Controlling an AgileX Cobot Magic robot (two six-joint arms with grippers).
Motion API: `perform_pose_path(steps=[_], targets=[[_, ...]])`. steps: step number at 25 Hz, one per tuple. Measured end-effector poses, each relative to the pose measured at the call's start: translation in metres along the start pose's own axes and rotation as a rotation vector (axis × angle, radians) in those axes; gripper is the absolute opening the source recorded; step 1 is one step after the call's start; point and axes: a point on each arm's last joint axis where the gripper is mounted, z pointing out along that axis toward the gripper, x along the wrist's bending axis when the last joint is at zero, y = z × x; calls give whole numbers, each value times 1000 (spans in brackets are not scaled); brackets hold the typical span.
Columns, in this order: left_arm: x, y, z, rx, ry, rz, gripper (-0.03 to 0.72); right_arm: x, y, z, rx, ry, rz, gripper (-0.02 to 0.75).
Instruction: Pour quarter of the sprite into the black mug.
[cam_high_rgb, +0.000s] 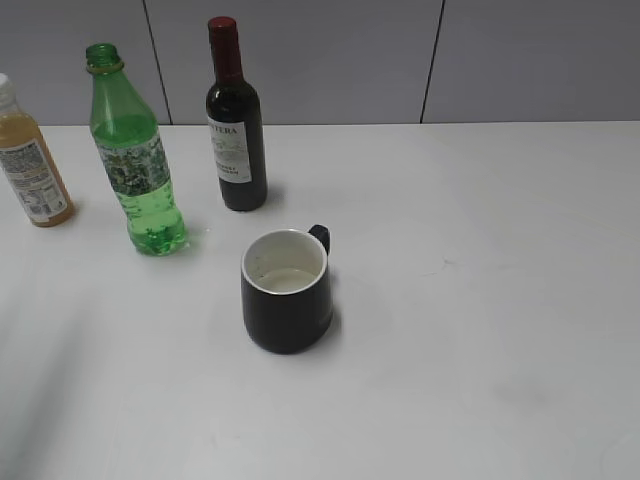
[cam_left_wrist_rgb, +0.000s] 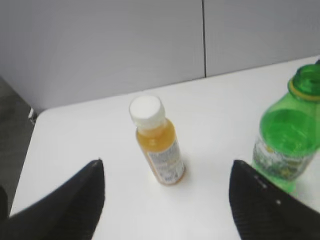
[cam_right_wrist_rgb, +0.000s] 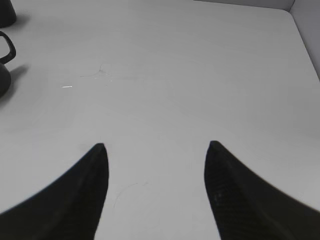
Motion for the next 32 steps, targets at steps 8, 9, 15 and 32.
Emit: perform_pose_path(steps=[8, 9, 15, 32], targets=[[-8, -25, -51, 216, -70, -28, 589, 0, 0, 0, 0, 0, 0, 464], [-8, -26, -57, 215, -71, -27, 589, 0, 0, 0, 0, 0, 0, 464], [-10, -36, -95, 148, -58, -27, 589, 0, 0, 0, 0, 0, 0, 464], [-22, -114, -152, -33, -42, -62, 589, 0, 0, 0, 0, 0, 0, 464]])
